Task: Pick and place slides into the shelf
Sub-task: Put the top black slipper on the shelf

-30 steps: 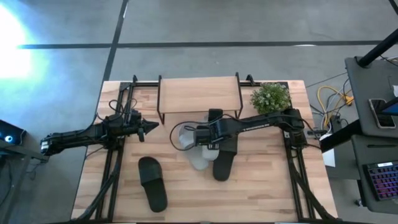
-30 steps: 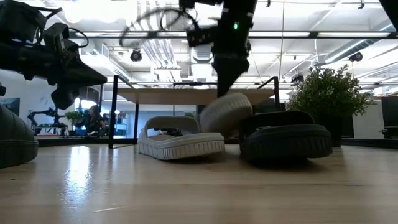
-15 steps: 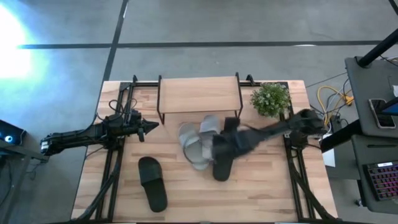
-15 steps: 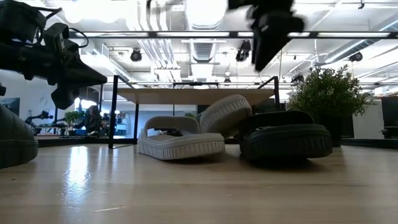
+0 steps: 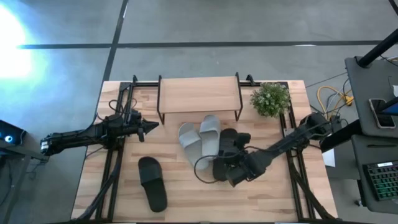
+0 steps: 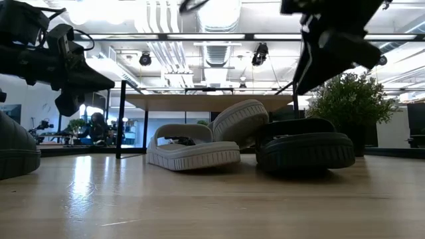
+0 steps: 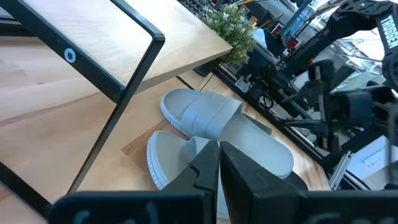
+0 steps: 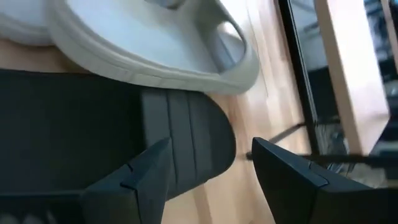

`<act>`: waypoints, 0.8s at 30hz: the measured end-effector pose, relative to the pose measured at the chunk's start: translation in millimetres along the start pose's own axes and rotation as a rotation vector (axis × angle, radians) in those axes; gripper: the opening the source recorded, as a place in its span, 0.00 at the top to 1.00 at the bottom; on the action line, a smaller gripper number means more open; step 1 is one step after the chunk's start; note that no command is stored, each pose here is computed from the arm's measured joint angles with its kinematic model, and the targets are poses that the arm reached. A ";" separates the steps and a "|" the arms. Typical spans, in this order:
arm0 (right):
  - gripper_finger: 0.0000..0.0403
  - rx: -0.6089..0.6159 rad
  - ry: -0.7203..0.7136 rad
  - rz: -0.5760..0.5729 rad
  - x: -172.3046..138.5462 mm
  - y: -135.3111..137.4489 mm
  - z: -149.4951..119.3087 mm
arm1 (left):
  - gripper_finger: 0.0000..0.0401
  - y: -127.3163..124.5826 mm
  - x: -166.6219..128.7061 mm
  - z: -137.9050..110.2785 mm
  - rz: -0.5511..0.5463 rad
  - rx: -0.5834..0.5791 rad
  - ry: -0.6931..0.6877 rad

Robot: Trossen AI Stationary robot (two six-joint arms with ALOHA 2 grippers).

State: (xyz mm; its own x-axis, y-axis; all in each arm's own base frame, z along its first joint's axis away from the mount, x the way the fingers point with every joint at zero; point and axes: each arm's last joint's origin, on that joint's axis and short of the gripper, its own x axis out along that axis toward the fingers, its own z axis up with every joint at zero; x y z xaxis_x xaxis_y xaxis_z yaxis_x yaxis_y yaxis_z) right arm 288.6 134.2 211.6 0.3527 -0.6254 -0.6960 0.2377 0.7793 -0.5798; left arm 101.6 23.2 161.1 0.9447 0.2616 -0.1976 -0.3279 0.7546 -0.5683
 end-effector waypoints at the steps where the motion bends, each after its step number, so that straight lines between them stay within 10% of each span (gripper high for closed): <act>1: 0.47 0.016 0.013 0.008 1.9 -0.4 -0.5 | 1.00 -0.1 0.0 0.0 -0.001 0.000 0.000; 24: 0.47 0.014 0.098 0.051 52.6 10.2 -35.0 | 1.00 -0.2 0.0 0.3 -0.003 0.000 -0.003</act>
State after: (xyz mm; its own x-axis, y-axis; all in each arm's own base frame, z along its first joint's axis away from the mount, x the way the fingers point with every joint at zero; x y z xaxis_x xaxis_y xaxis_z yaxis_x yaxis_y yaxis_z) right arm 277.9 107.9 154.2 0.2744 -0.5856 -0.7627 0.2350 0.8100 -0.5373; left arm 101.7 23.2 161.4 0.9455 0.2615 -0.1939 -0.3255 0.7552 -0.5690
